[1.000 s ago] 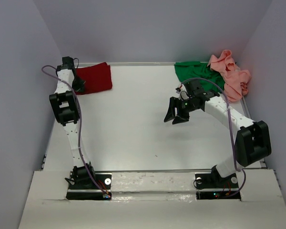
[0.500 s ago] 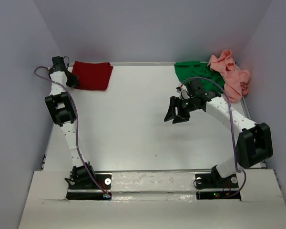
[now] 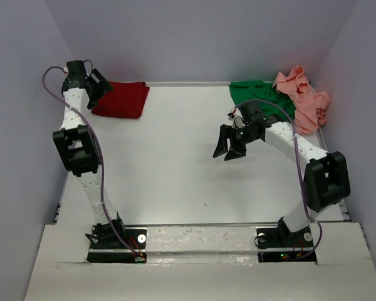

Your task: Fold and stack the t-shirts

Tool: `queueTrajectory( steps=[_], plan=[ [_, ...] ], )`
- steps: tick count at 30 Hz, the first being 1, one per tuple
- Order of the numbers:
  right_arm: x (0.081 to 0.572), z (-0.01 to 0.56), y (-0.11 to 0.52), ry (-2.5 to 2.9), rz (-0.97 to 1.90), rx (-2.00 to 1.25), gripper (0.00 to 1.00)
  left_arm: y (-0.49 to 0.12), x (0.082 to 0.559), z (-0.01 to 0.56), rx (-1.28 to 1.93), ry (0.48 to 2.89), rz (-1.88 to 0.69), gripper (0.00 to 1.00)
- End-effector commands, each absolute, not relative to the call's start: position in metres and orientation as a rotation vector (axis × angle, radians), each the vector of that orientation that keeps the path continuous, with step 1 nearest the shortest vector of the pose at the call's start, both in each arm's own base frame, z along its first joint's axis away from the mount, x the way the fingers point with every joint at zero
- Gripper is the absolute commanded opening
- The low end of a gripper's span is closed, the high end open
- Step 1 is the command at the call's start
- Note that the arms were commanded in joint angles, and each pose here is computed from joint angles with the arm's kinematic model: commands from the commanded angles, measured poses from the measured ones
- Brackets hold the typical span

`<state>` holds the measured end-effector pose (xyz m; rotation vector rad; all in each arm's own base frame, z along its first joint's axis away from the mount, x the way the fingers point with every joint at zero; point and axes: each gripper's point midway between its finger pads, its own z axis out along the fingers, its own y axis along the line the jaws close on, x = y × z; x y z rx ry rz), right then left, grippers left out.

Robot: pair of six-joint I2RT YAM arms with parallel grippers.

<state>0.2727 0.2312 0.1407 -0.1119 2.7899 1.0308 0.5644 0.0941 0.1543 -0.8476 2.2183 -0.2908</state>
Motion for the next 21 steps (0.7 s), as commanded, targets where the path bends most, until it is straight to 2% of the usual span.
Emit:
queueTrajectory(
  steps=[1,8,21],
  plan=[
    [0.298,0.167,0.243,2.679,1.075,-0.195,0.69,0.055,0.533,0.244,-0.64,2.137,-0.308,0.99],
    [0.324,0.181,0.25,2.619,1.044,-0.228,0.73,0.01,0.461,0.26,-0.613,2.126,-0.351,0.99],
    [0.348,0.21,0.248,2.522,0.961,-0.269,0.73,-0.013,0.366,0.206,-0.613,2.285,-0.316,0.99]
  ],
)
